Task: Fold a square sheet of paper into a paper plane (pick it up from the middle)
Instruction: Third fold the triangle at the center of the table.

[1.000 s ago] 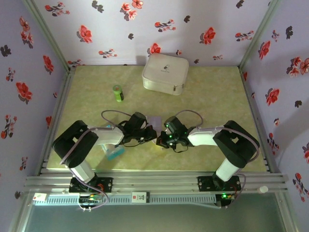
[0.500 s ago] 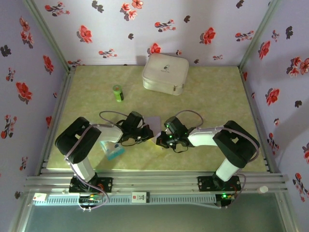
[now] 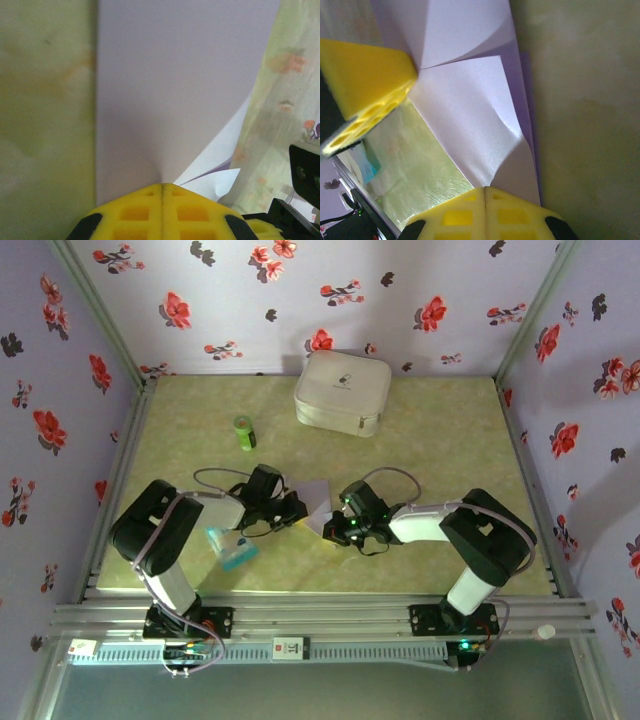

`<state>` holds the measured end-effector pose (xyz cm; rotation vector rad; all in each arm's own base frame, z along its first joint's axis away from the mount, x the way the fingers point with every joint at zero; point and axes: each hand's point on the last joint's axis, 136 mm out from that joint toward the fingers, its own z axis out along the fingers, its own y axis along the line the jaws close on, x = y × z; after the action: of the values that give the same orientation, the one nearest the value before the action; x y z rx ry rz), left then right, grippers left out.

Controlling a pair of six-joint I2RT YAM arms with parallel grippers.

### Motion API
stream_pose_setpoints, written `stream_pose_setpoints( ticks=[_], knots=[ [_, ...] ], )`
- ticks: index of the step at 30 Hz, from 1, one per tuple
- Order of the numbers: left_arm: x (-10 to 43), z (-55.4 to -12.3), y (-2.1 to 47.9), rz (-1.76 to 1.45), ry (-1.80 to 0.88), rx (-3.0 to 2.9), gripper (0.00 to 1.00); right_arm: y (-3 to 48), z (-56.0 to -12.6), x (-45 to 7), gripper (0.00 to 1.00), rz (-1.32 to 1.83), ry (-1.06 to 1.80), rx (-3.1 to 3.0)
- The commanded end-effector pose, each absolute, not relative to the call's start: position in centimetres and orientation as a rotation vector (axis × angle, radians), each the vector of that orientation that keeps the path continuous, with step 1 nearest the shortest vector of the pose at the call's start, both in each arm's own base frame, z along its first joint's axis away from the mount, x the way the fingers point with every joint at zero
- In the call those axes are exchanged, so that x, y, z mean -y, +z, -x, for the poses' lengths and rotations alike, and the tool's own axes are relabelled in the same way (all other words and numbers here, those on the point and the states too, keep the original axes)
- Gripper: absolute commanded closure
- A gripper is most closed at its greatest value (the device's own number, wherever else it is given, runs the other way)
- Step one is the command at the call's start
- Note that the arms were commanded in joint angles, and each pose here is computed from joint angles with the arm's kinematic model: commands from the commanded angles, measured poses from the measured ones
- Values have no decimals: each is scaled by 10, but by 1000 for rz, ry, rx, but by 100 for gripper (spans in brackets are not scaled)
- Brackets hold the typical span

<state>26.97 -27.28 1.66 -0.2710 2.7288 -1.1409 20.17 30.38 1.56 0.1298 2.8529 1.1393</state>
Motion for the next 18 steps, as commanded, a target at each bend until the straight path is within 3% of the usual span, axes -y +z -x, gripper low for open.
stream_pose_setpoints(
  ticks=[1, 18],
  knots=[
    [241, -269, -1, 328, -975, -2764, 99, -21, -179, -273, 99, -174, 952, -3006],
    [260, -274, 65, 195, -1100, -2593, 92, -18, -181, -274, 99, -121, 974, -3020]
  ],
)
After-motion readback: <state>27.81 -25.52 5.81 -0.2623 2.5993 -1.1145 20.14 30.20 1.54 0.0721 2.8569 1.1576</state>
